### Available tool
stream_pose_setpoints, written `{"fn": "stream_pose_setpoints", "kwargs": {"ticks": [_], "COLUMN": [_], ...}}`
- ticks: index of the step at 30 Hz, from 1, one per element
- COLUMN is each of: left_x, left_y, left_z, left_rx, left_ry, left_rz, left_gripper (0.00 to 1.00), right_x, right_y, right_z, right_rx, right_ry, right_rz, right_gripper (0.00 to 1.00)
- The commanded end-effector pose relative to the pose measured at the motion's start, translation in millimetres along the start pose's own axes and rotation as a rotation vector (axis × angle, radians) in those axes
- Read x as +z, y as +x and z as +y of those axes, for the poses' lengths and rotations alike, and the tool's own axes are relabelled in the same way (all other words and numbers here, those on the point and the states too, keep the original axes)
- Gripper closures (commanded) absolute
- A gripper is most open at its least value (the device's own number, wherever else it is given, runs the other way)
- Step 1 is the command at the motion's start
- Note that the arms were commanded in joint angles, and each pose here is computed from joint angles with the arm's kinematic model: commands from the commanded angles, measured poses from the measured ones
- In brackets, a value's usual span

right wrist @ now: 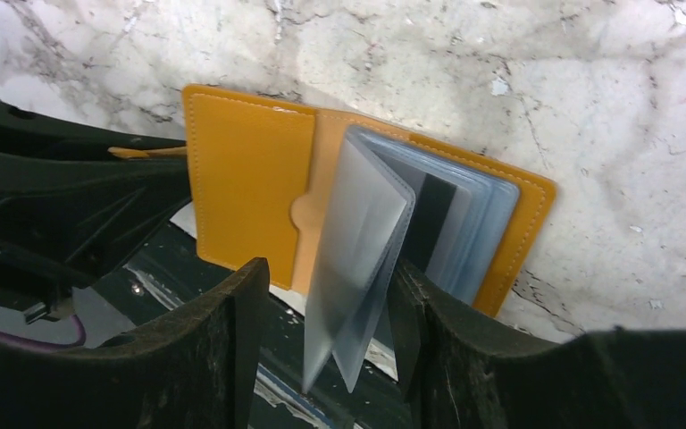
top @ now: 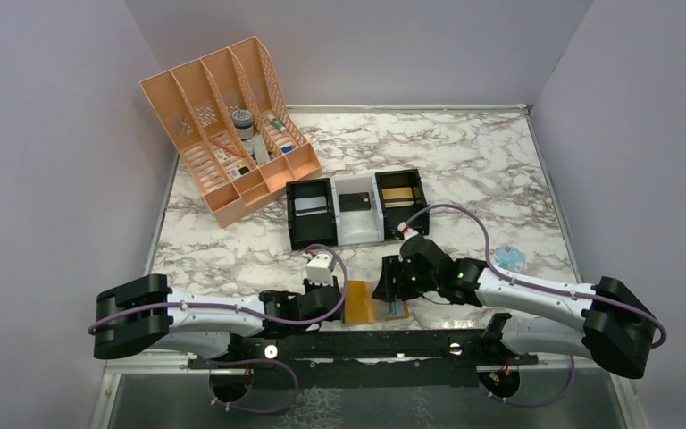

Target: Take the credit cards out of the card holder

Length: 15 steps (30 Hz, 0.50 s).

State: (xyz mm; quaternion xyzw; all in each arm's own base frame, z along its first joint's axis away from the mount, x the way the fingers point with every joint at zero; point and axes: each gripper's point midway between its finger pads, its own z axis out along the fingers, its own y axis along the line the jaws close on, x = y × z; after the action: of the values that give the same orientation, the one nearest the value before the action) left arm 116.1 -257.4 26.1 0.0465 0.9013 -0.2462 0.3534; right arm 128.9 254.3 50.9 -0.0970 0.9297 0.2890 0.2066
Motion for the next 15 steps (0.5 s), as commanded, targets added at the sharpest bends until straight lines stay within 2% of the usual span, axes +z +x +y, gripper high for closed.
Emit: {"fn": "stream_pose_setpoints", "kwargs": {"ticks": [1,12,15], "left_x": [0,0,-2], "left_y": [-7,-7,-8], "left_z": [-14,-13,-9], "left_rx": [-0.017,-0.015,-0.021], "left_ry": [0.028,0.019,0.007], "left_rz": [-0.01,-0.011,-0.017], "left_gripper": [1.0,1.0,1.0], "right_x": [-7,9,25], "right_y": [-8,-13,-10], "right_z": [26,87,89], "right_rx": [-0.046,-0.023,0.005], "right_ry": [-0.09,-0.379,-0.386], "right_rz": [0.009,0.062,0.078], "right_gripper": [0.49,0.48,0.48]}}
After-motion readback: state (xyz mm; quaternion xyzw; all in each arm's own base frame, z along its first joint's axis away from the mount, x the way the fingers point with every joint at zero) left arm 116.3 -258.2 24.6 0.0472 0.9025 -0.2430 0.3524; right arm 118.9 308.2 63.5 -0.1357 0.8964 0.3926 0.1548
